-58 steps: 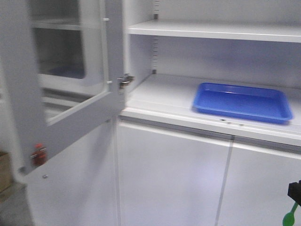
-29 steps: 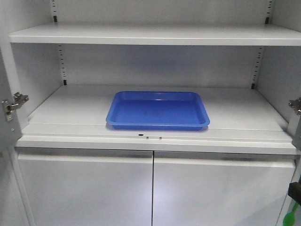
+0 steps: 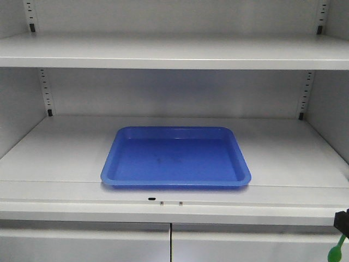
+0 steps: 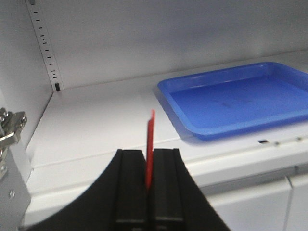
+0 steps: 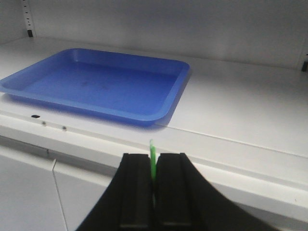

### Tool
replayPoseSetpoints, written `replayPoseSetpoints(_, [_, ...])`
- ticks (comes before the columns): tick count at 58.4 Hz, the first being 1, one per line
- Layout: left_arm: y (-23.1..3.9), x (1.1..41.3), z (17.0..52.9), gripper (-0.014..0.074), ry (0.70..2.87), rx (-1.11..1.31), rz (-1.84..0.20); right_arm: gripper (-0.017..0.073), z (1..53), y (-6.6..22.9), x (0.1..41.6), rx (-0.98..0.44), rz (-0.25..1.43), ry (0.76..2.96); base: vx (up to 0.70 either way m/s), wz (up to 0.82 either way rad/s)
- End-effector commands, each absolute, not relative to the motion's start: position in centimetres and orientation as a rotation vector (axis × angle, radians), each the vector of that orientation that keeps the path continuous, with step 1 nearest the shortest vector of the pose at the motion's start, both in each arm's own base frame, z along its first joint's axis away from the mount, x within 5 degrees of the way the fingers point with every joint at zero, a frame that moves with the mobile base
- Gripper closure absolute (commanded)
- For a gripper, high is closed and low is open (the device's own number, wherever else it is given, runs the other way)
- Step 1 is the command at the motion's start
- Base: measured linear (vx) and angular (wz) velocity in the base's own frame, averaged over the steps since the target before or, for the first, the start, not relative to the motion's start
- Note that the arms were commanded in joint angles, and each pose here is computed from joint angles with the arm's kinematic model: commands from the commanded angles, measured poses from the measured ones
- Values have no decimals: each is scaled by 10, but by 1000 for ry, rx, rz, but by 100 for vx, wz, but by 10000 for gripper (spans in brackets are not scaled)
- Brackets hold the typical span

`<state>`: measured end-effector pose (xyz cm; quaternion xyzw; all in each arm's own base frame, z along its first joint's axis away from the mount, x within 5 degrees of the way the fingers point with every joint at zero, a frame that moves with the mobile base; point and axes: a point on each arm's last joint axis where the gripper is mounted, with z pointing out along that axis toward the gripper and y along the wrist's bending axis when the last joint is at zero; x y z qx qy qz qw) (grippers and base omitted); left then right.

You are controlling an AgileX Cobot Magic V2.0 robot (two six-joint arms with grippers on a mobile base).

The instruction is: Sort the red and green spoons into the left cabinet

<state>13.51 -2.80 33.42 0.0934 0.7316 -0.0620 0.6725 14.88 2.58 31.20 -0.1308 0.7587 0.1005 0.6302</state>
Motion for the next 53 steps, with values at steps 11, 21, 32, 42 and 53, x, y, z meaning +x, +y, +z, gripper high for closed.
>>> replayPoseSetpoints(11, [-25,135,350,597,1554,161,-133,562,324,23,150,-303,187,1702,32,3])
replayPoseSetpoints(21, [-25,135,350,597,1554,161,-133,562,324,23,150,-303,186,1702,31,-1])
replayPoseSetpoints(32, [-25,135,350,597,1554,161,-133,562,324,23,150,-303,186,1702,27,-5])
replayPoseSetpoints(42, [-25,135,350,597,1554,161,-133,562,324,23,150,-303,186,1702,21,-4])
replayPoseSetpoints(53, [-25,135,350,597,1554,161,-133,562,324,23,150,-302,185,1701,12,-1])
